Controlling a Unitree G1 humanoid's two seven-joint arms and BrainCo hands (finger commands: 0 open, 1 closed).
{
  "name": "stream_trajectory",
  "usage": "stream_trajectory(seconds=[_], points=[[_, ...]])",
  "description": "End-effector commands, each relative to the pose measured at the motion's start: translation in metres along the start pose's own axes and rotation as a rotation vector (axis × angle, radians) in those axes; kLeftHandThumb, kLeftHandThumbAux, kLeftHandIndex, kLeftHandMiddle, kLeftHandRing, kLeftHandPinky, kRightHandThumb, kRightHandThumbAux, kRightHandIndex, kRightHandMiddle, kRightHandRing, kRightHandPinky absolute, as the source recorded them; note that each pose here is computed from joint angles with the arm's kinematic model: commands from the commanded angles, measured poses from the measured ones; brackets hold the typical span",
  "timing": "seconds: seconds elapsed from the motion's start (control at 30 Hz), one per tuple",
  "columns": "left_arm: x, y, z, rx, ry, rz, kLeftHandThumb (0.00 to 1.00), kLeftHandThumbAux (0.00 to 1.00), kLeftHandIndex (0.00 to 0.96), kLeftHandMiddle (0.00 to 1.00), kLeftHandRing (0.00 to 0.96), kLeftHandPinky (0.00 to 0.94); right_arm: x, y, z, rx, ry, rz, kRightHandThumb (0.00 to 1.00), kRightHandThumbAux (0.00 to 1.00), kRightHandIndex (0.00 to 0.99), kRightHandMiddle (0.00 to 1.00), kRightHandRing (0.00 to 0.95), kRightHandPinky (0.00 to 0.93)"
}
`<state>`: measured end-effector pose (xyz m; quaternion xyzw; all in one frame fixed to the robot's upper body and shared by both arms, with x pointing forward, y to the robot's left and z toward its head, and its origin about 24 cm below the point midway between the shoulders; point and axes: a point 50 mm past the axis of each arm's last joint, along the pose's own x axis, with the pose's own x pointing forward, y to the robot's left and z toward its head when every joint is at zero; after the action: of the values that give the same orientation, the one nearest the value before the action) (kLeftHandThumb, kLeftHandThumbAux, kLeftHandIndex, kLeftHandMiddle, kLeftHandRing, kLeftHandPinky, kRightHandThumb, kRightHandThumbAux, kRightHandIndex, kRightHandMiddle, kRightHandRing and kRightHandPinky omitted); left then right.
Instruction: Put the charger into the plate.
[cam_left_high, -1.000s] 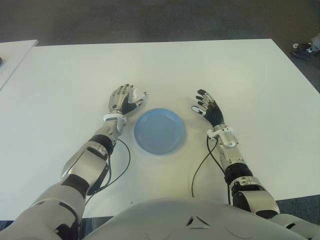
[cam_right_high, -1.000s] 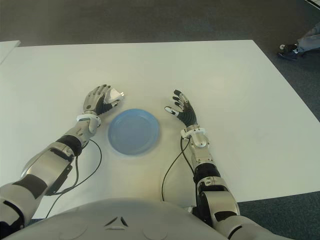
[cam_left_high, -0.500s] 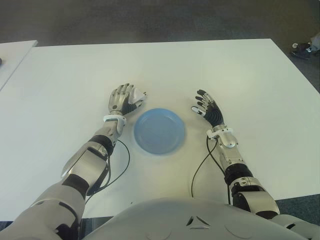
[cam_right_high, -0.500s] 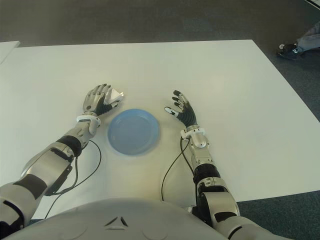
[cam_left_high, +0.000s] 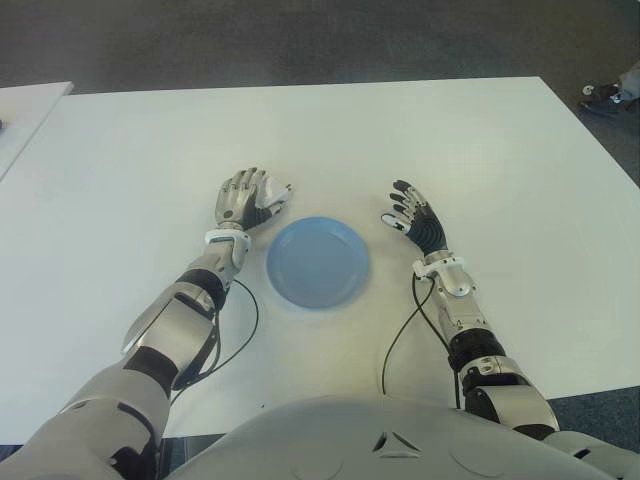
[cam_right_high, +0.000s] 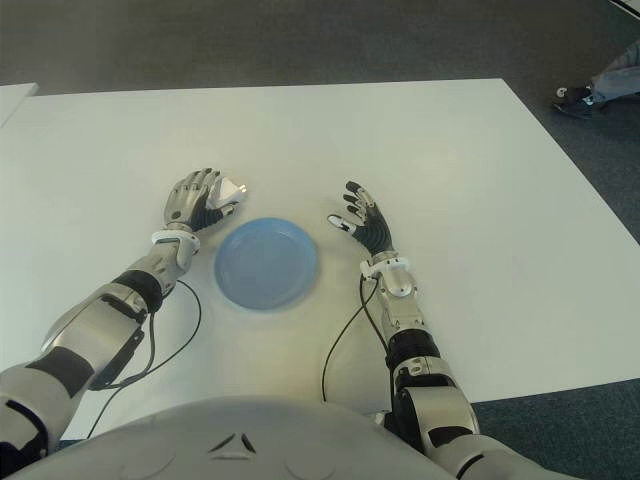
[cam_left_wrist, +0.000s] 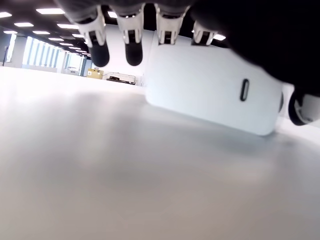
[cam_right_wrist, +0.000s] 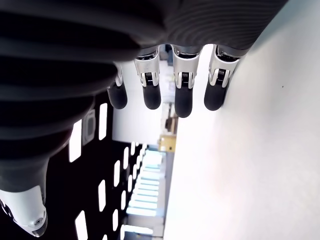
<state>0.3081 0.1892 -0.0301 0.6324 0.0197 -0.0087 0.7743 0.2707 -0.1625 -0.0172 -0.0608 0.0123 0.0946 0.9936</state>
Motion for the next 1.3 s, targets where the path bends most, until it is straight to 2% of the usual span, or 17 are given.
stream_trajectory(seconds=[0.03, 0.5, 0.67, 0.87, 1.03, 1.3], points=[[-0.0230, -0.0250, -0.0148, 0.033, 0.050, -0.134, 0.155, 0.281, 0.000, 0.000, 0.000, 0.000, -0.0236, 0.0086, -0.0342, 0.041, 0.182, 0.009, 0.144, 0.646, 0.101, 0.110, 0.119, 0.169], [-0.0235, -0.0261, -0.0148, 0.007, 0.047, -0.157, 0.172, 0.292, 0.000, 0.000, 0.000, 0.000, -0.0236, 0.0085, -0.0337, 0.041, 0.184, 0.008, 0.139, 0.652, 0.101, 0.113, 0.125, 0.180], [-0.0236, -0.0270, -0.0149, -0.028, 0.051, -0.185, 0.227, 0.310, 0.000, 0.008, 0.005, 0.069, -0.0234, 0.0085, -0.0334, 0.037, 0.183, 0.009, 0.140, 0.651, 0.102, 0.113, 0.126, 0.181], [-0.0227, -0.0282, -0.0167, -0.076, 0.069, -0.259, 0.328, 0.313, 0.012, 0.110, 0.121, 0.202, -0.0231, 0.0086, -0.0329, 0.033, 0.181, 0.008, 0.135, 0.650, 0.103, 0.113, 0.128, 0.187], [-0.0215, -0.0284, -0.0174, -0.079, 0.072, -0.303, 0.367, 0.303, 0.079, 0.213, 0.225, 0.299, -0.0227, 0.0086, -0.0328, 0.033, 0.183, 0.009, 0.135, 0.651, 0.106, 0.116, 0.133, 0.194], [-0.0178, -0.0294, -0.0166, -0.070, 0.091, -0.404, 0.372, 0.300, 0.169, 0.292, 0.291, 0.321, -0.0225, 0.0092, -0.0330, 0.035, 0.190, 0.004, 0.132, 0.650, 0.113, 0.119, 0.135, 0.192]])
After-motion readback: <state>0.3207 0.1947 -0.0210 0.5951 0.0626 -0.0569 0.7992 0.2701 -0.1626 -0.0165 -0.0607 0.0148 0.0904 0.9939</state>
